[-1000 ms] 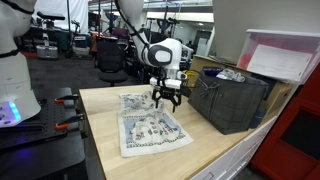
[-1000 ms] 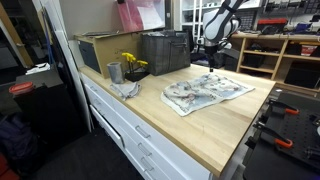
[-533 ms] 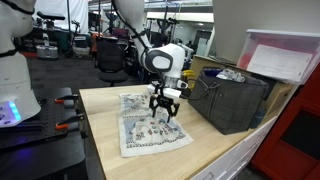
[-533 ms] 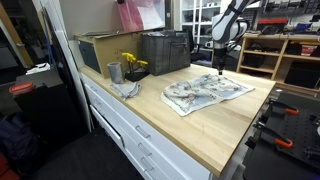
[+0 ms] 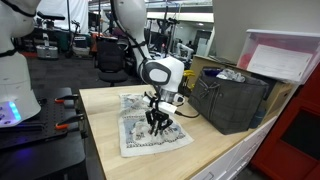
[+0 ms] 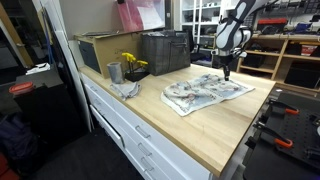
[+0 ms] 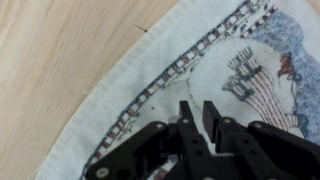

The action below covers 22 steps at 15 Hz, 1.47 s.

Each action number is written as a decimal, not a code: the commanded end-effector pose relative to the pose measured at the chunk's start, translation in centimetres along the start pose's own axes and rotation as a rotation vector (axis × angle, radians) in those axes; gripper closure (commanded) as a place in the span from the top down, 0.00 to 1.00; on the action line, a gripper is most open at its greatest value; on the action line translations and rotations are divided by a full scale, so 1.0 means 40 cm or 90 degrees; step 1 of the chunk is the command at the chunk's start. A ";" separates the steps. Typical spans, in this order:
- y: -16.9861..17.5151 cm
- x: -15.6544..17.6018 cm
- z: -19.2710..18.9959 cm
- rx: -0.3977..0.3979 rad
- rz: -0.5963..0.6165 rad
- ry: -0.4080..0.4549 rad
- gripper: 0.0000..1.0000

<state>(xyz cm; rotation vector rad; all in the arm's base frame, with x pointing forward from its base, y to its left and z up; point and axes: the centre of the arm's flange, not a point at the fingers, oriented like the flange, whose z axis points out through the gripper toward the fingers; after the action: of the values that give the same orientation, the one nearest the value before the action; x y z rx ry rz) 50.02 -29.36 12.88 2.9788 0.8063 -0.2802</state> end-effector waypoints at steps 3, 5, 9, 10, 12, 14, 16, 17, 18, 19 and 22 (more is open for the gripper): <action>0.019 -0.027 0.082 0.009 0.002 -0.009 0.00; 0.020 -0.037 0.101 0.014 0.005 -0.019 0.00; 0.016 -0.072 0.120 0.016 0.015 -0.033 0.00; 0.015 -0.081 0.124 0.016 0.019 -0.035 0.00; 0.016 -0.115 0.132 0.017 0.027 -0.047 0.00; 0.020 -0.159 0.139 0.015 0.033 -0.063 0.00; 0.027 -0.195 0.136 0.014 0.043 -0.073 0.00; 0.029 -0.206 0.126 0.013 0.046 -0.071 0.00; 0.031 -0.214 0.116 0.009 0.046 -0.072 0.00; 0.033 -0.218 0.106 0.009 0.051 -0.073 0.00; 0.023 -0.204 0.031 0.015 0.054 -0.035 0.27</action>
<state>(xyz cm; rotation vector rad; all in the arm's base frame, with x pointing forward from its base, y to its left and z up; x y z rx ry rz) 44.01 -35.28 10.57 2.9763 0.6747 -0.4366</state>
